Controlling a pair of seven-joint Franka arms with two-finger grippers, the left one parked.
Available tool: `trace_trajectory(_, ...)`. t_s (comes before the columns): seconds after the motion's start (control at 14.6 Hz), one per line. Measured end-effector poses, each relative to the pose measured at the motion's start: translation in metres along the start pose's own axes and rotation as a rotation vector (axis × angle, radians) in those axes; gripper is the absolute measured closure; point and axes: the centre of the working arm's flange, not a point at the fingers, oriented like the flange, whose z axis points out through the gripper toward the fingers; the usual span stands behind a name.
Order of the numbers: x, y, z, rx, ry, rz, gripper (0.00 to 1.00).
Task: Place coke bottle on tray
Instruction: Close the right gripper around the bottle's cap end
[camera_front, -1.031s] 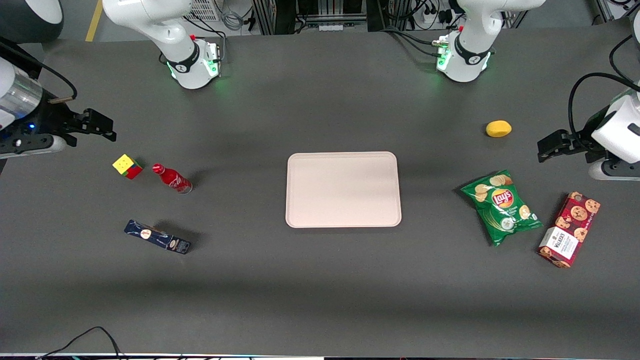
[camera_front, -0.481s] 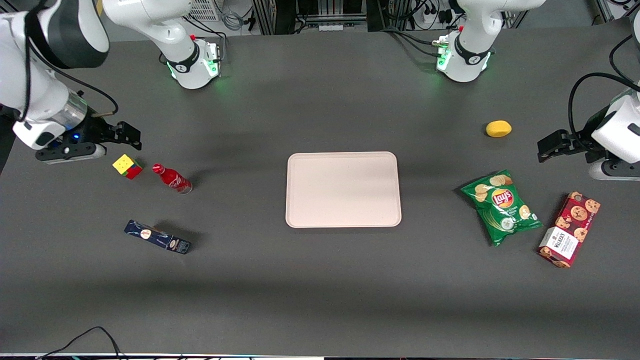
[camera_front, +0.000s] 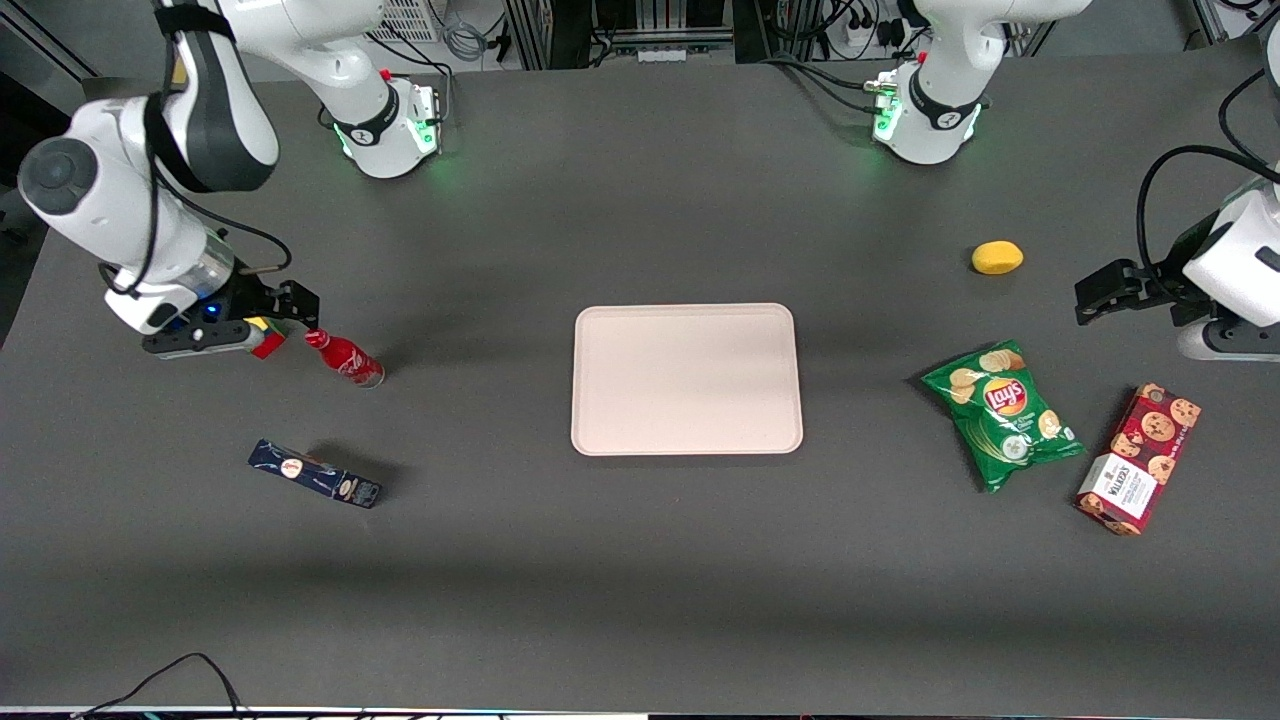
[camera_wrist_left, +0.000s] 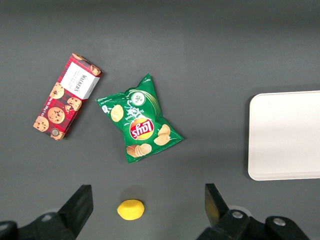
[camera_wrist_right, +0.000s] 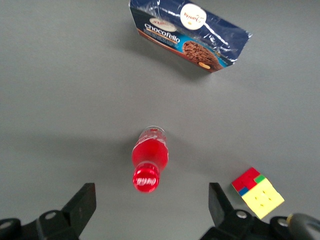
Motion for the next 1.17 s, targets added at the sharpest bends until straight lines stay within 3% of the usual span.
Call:
trace_trajectory(0.34,-0.001,-0.002,0.043,-0.007,-0.035,-0.005,0.00)
trace_trajectory(0.82,-0.009,-0.004,0.066,-0.007,-0.051,-0.008,0.01)
trace_trajectory(0.96,-0.010,-0.004,0.067,-0.007,-0.054,-0.009,0.04)
trace_trajectory(1.03,-0.010,-0.004,0.068,-0.007,-0.055,-0.009,0.18)
trace_trajectory(1.17,-0.010,-0.005,0.067,-0.007,-0.055,-0.010,0.21)
